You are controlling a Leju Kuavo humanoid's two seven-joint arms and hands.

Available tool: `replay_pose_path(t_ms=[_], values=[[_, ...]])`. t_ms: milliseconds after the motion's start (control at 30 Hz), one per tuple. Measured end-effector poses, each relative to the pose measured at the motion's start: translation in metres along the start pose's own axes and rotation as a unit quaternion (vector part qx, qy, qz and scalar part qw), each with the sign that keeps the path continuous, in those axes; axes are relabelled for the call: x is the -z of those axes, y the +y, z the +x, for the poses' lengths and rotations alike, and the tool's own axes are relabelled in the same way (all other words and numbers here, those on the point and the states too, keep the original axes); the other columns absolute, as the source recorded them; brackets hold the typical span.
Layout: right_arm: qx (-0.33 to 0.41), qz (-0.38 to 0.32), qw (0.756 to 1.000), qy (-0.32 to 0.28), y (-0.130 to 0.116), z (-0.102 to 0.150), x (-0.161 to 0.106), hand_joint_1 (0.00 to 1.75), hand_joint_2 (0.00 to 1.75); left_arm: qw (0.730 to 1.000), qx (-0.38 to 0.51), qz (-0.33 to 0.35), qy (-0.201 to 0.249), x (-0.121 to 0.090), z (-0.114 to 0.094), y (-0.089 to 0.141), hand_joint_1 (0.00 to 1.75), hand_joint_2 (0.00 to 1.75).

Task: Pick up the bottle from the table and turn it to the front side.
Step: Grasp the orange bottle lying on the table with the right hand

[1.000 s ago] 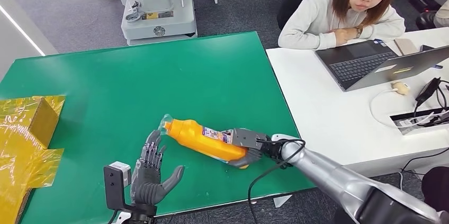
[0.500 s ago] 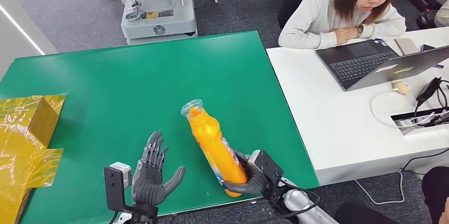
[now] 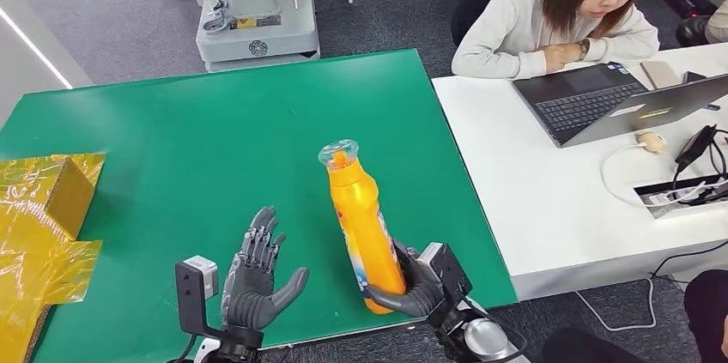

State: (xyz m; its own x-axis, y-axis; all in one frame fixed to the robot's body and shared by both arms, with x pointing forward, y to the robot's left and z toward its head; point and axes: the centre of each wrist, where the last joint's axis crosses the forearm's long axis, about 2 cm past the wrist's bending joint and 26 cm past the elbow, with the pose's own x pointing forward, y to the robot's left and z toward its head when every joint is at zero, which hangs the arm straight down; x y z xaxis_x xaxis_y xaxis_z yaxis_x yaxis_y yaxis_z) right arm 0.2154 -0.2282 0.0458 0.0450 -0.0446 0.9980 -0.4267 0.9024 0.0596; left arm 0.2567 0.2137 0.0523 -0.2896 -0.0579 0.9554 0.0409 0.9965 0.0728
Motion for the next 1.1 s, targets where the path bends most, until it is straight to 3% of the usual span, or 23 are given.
replay_pose_path(t_ms=[167, 400, 500, 733, 1100], values=[[-0.036, -0.002, 0.999, -0.041, 0.004, 0.012, 0.007, 1.75, 1.75, 0.994, -0.075, -0.076, 0.006, 0.026, 0.012, -0.010, 0.00, 1.75], [-0.075, 0.022, 0.988, -0.135, 0.003, 0.055, 0.061, 1.75, 1.75, 0.981, -0.108, -0.158, -0.032, 0.111, 0.043, -0.019, 0.00, 1.75], [-0.089, 0.045, 0.983, -0.152, 0.007, 0.068, 0.078, 1.75, 1.75, 0.978, -0.111, -0.172, -0.029, 0.134, 0.049, -0.021, 0.00, 1.75], [-0.136, 0.096, 0.974, -0.156, 0.018, 0.086, 0.111, 1.75, 1.75, 0.977, -0.091, -0.192, -0.017, 0.168, 0.063, -0.020, 0.00, 1.75], [-0.161, 0.121, 0.973, -0.113, 0.016, 0.081, 0.130, 1.75, 1.75, 0.978, -0.010, -0.207, 0.020, 0.192, 0.064, -0.016, 0.05, 1.75]])
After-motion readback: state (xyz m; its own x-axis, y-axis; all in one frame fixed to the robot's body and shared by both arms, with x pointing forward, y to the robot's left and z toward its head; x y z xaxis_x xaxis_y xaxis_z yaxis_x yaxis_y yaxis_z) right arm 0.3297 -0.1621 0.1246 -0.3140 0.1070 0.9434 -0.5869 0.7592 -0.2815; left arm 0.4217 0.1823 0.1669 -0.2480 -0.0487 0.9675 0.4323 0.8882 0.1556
